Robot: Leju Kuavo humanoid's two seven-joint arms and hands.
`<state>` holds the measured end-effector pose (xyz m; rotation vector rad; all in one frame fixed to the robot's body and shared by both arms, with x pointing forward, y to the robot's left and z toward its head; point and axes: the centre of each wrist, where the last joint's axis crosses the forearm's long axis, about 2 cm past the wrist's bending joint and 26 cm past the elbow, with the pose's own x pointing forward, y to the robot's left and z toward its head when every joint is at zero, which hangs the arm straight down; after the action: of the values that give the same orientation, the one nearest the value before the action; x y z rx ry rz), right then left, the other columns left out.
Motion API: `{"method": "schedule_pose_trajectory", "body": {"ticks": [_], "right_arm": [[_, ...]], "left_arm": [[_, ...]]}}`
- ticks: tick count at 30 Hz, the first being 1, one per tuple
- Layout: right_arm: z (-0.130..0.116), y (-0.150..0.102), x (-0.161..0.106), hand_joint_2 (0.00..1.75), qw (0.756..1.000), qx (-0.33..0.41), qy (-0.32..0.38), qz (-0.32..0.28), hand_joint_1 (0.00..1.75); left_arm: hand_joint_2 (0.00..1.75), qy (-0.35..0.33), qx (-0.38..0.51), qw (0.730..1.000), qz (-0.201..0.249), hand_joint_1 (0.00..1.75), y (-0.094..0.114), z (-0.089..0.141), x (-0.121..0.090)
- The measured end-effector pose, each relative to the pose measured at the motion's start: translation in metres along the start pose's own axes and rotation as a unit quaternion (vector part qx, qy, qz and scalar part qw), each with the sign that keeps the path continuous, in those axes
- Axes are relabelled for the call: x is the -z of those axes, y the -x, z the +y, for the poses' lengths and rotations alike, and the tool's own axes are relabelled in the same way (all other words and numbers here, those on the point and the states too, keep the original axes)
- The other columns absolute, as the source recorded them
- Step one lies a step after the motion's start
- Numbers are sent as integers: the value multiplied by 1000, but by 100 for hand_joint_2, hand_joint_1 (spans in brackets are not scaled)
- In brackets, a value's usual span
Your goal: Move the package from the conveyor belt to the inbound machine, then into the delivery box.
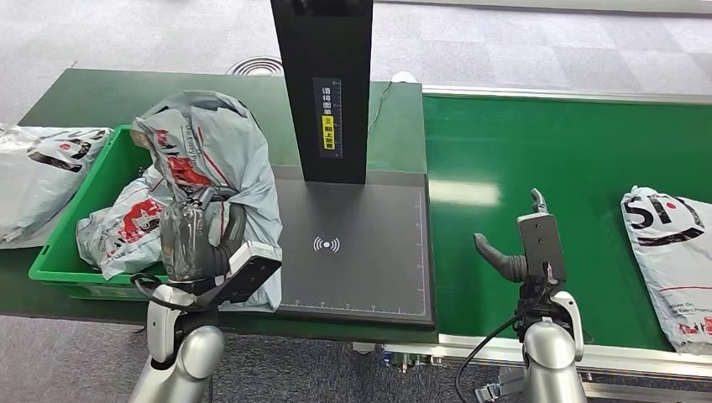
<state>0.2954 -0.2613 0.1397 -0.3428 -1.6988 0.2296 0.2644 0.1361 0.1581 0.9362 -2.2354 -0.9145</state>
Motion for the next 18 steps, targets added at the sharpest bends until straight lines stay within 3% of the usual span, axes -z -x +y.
{"method": "schedule_pose_trajectory", "body": {"ticks": [4, 18], "right_arm": [[-1, 3, 0, 175, 1000, 1, -1, -2, 0], [-2, 7, -1, 175, 1000, -1, -3, 0, 0]], "left_arm": [[175, -41, 23, 999, -15, 175, 2, 8, 4], [175, -75, 81, 994, -28, 175, 10, 17, 7]]}}
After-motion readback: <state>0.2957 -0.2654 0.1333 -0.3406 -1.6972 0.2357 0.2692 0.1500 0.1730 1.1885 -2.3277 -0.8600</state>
